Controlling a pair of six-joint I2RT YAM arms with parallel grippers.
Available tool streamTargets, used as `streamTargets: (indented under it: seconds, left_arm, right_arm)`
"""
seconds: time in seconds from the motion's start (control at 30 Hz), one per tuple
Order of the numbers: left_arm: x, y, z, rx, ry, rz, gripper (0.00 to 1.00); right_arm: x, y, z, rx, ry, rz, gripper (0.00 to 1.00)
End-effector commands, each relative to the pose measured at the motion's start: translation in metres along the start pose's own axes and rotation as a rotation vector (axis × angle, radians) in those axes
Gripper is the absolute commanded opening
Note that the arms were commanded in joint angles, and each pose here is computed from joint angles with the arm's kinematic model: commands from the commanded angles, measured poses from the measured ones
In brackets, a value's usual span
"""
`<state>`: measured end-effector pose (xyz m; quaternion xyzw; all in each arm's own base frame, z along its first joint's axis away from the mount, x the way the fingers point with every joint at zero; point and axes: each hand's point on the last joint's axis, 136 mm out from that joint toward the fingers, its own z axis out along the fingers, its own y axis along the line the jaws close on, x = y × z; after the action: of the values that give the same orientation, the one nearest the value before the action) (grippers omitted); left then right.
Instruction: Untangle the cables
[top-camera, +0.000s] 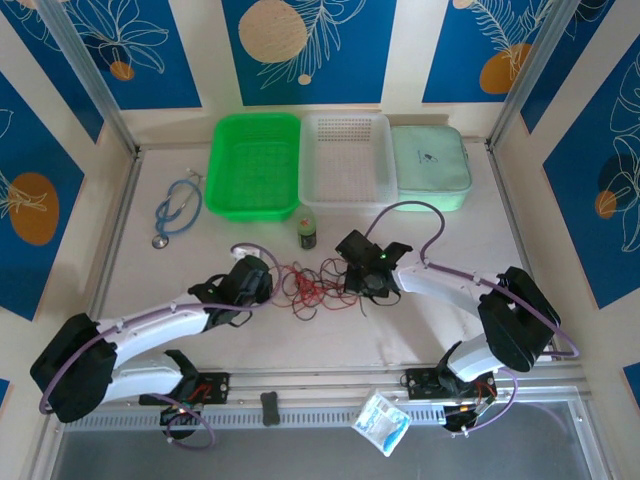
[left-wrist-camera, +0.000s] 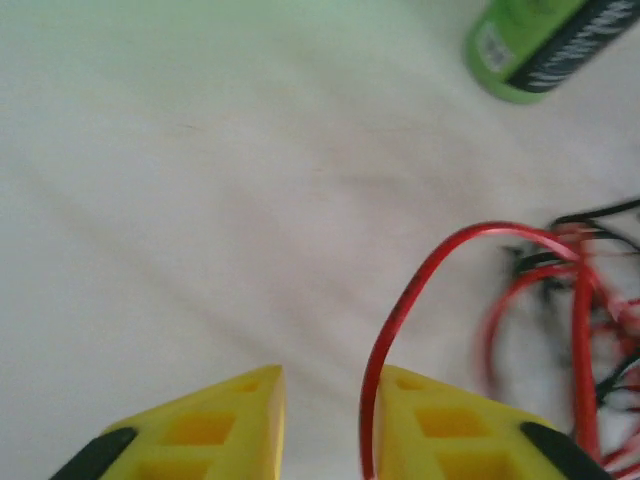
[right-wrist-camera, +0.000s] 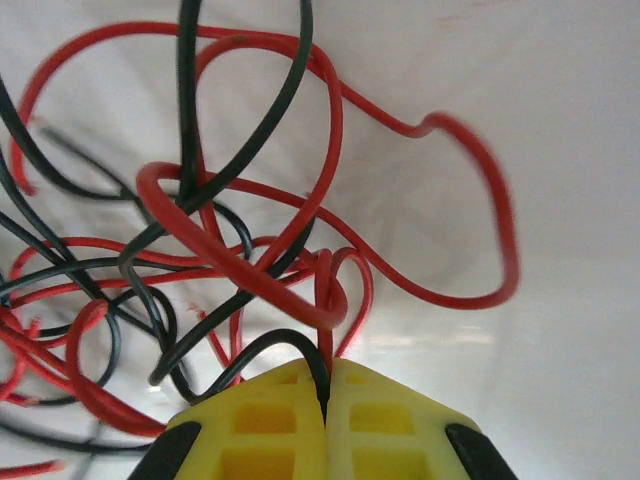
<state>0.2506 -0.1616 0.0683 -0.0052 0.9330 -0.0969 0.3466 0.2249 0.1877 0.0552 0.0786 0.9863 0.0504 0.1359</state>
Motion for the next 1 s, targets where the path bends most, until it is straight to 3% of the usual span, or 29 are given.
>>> streamTargets:
  seconds: [0.0,0.1,0.17,0.33,0.5,0.6,0.8,0.97]
  left_arm:
    - [-0.019,0.021,-0.017,-0.102,-0.051,0.013,0.39]
    - [-0.032,0.022,-0.032,-0.104,-0.085,0.032,0.50]
    - [-0.040,0.015,-0.040,-0.072,-0.097,0.045,0.57]
    - [-0.051,-0.019,-0.051,0.069,-0.051,0.091,0.72]
    - [-0.047,-0.075,-0.047,0.290,0.061,0.128,0.75]
    - [-0.040,-0.102,-0.035,0.376,0.120,0.122,0.79]
    - [-0.030,-0.129,0.003,0.408,0.192,0.065,0.84]
    - [-0.027,-0.134,0.029,0.384,0.204,0.018,0.85]
  right_arm:
    - [0.006,-0.045,0.000,0.214,0.009,-0.038,0.00]
    - [0.005,-0.044,-0.004,0.225,0.008,-0.053,0.00]
    - [0.005,-0.039,-0.009,0.209,0.011,-0.062,0.06]
    - [0.005,-0.021,-0.032,0.112,0.011,-0.063,0.31]
    - [0.003,-0.003,-0.058,-0.057,0.017,0.014,0.63]
    - [0.002,0.009,-0.062,-0.182,0.047,0.092,0.72]
    - [-0.008,0.026,-0.046,-0.336,0.104,0.269,0.76]
    - [-0.013,0.025,-0.023,-0.264,0.127,0.288,0.77]
